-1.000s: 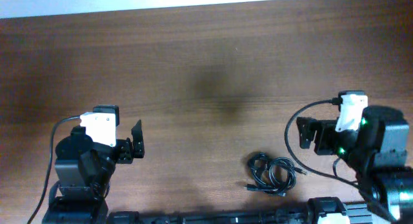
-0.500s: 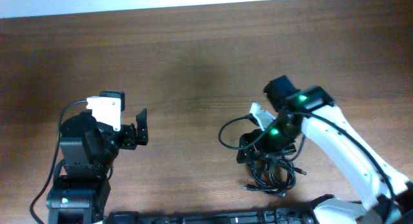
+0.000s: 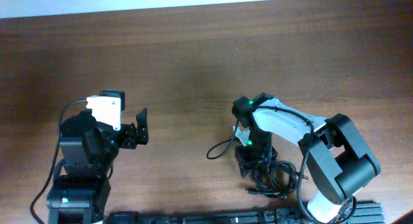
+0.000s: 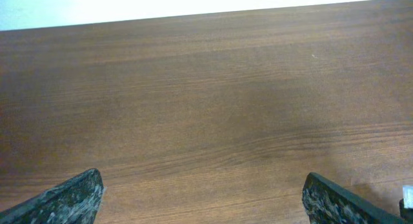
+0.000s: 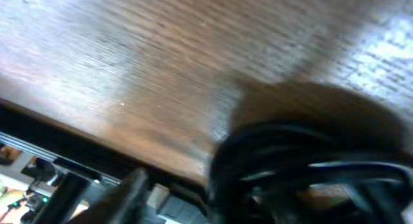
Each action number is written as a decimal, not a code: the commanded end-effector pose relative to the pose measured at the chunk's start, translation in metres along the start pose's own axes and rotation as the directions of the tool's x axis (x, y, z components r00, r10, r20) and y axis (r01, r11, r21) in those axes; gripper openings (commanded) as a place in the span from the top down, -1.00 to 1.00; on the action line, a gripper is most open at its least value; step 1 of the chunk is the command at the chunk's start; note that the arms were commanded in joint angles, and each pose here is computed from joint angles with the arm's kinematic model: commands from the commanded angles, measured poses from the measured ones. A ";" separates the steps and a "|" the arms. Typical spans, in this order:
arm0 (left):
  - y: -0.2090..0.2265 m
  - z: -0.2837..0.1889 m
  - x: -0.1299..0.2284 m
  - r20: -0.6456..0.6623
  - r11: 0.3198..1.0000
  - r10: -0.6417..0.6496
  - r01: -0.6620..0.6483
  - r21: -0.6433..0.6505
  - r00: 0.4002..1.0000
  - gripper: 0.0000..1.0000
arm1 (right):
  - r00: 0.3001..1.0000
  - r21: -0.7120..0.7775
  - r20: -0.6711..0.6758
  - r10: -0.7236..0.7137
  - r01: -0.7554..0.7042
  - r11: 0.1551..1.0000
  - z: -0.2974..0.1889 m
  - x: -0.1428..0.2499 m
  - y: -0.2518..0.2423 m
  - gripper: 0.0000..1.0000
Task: Untangle cables
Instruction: 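Reach the right gripper down and grasp the black cable bundle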
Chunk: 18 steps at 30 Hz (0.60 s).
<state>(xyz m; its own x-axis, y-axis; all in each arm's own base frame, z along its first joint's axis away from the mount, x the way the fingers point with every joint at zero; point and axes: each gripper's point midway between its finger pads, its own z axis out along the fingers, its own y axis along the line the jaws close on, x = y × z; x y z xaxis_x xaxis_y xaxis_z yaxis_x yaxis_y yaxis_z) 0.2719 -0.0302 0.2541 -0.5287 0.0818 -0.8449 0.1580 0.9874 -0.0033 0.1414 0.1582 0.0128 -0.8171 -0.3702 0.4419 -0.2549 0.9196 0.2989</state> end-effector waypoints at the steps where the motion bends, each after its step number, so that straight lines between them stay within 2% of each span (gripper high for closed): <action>1: 0.000 -0.004 -0.009 0.026 1.000 0.016 -0.016 -0.001 1.000 -0.98 | 1.000 0.003 0.010 -0.001 0.001 1.000 0.005 -0.003 -0.001 0.61; 2: 0.001 -0.004 -0.009 0.026 1.000 0.017 -0.017 -0.008 1.000 -0.98 | 1.000 0.002 0.025 -0.007 0.007 1.000 0.005 -0.006 0.000 0.90; 6: -0.001 -0.005 -0.015 0.050 1.000 0.018 -0.018 0.002 0.999 -0.98 | 0.997 -0.006 0.076 -0.023 0.024 1.000 -0.002 -0.020 0.003 0.92; 9: -0.013 -0.005 -0.019 0.072 0.997 0.019 -0.024 0.074 0.997 -0.98 | 0.979 -0.012 0.190 -0.068 0.072 0.997 -0.044 -0.051 0.024 0.92; 12: -0.035 -0.009 -0.022 0.088 0.979 0.018 -0.036 0.201 0.996 -0.98 | 0.918 -0.002 0.372 -0.135 0.147 0.989 -0.101 -0.090 0.050 0.92; 15: -0.042 -0.010 -0.022 0.090 0.970 0.017 -0.038 0.240 0.996 -0.98 | 0.794 0.109 0.582 -0.176 0.138 0.984 -0.159 -0.136 0.045 0.92; 16: -0.044 -0.011 -0.022 0.090 0.968 0.017 -0.039 0.249 0.996 -0.98 | 0.760 0.103 0.627 -0.171 0.136 0.985 -0.170 -0.147 0.041 0.42; 17: -0.044 -0.011 -0.022 0.090 0.967 0.014 -0.036 0.252 0.996 -0.98 | 0.754 0.096 0.639 -0.155 0.121 0.988 -0.174 -0.150 0.035 -0.63; 18: -0.044 -0.011 -0.022 0.090 0.967 0.014 -0.036 0.252 0.996 -0.98 | 0.755 0.091 0.640 -0.144 0.111 0.990 -0.176 -0.150 0.031 -0.82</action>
<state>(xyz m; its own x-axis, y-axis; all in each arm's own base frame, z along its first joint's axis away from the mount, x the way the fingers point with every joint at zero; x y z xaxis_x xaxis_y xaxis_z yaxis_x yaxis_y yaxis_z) 0.2692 -0.0684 0.2684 -0.4764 0.0765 -0.8759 0.3484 0.9311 -0.1081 0.3329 0.2305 0.0984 -0.9045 -0.3619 -0.2256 -0.4170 0.8614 0.2900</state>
